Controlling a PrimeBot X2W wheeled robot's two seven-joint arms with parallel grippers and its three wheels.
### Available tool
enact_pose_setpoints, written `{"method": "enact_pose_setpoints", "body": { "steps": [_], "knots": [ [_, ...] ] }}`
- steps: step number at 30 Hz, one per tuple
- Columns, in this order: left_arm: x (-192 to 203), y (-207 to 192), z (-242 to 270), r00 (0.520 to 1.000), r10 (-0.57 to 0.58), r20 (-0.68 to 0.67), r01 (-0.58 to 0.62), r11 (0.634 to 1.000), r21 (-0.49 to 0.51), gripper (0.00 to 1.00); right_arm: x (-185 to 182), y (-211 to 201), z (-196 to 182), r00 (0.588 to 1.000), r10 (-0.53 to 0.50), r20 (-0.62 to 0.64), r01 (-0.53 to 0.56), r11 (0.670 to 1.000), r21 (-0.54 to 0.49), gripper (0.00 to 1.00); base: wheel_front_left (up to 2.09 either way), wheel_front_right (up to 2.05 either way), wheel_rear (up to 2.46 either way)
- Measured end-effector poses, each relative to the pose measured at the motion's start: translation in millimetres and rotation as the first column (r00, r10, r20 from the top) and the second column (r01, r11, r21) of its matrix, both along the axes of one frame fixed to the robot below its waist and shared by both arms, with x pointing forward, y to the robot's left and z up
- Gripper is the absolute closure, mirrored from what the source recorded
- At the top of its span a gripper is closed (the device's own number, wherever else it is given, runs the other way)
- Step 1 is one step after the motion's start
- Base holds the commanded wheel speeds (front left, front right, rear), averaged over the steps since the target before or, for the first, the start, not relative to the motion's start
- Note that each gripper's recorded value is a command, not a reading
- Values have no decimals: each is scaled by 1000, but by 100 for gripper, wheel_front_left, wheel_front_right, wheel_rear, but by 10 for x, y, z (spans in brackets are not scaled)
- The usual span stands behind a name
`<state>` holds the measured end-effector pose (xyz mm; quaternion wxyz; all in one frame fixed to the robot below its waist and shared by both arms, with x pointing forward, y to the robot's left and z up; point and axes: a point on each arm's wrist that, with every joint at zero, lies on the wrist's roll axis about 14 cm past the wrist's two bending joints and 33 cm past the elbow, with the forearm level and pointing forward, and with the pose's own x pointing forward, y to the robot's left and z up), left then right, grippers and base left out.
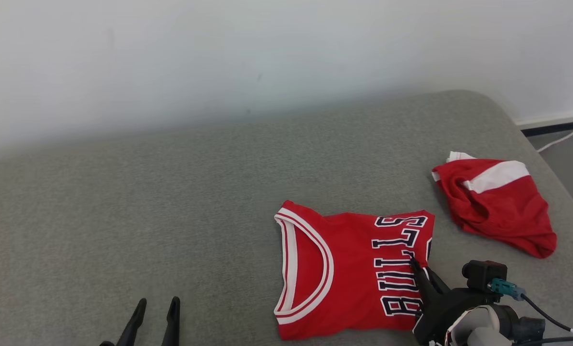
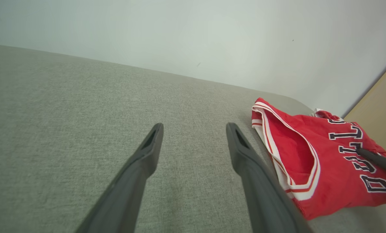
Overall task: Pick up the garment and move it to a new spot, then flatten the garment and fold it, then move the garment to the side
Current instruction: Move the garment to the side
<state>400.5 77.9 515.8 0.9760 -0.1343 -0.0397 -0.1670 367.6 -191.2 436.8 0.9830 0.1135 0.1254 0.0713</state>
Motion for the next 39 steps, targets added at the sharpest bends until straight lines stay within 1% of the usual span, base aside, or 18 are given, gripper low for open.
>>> {"method": "enact_pose_setpoints", "body": {
  "steps": [11, 16, 22, 26, 28, 29, 32, 35, 39],
  "knots": [
    [195, -396, -117, 995, -102, -13, 102, 993, 59, 0, -284, -366, -66, 992, -127, -21, 127, 992, 6, 100, 0, 0, 0],
    [260, -546, -103, 991, -137, -7, 137, 989, 46, 0, -323, -513, -68, 986, -165, -25, 165, 986, -4, 100, 0, 0, 0],
    [314, -633, -168, 987, -159, -20, 160, 986, 35, 0, -80, -786, 171, 987, -157, 31, 160, 981, -108, 100, 0, 0, 0],
    [319, -546, -201, 990, -137, -28, 138, 990, 38, 0, 171, -895, 433, 989, -118, 90, 134, 972, -192, 100, 0, 0, 0],
    [324, -489, -225, 992, -122, -34, 124, 992, 40, 0, 287, -980, 566, 987, -112, 117, 136, 964, -226, 100, 0, 0, 0],
    [320, -453, -248, 993, -114, -39, 115, 992, 43, 0, 381, -1117, 692, 983, -120, 139, 154, 953, -262, 100, 0, 0, 0],
    [310, -404, -277, 994, -102, -47, 104, 994, 45, 0, 485, -1328, 837, 976, -148, 161, 191, 935, -298, 100, 0, 0, 0],
    [308, -341, -304, 995, -86, -54, 89, 995, 48, 0, 521, -1571, 884, 970, -188, 156, 231, 912, -338, 100, 0, 0, 0],
    [305, -263, -328, 996, -66, -60, 70, 996, 51, 0, 523, -1880, 852, 957, -261, 128, 291, 881, -374, 100, 0, 0, 0]
  ]
}}
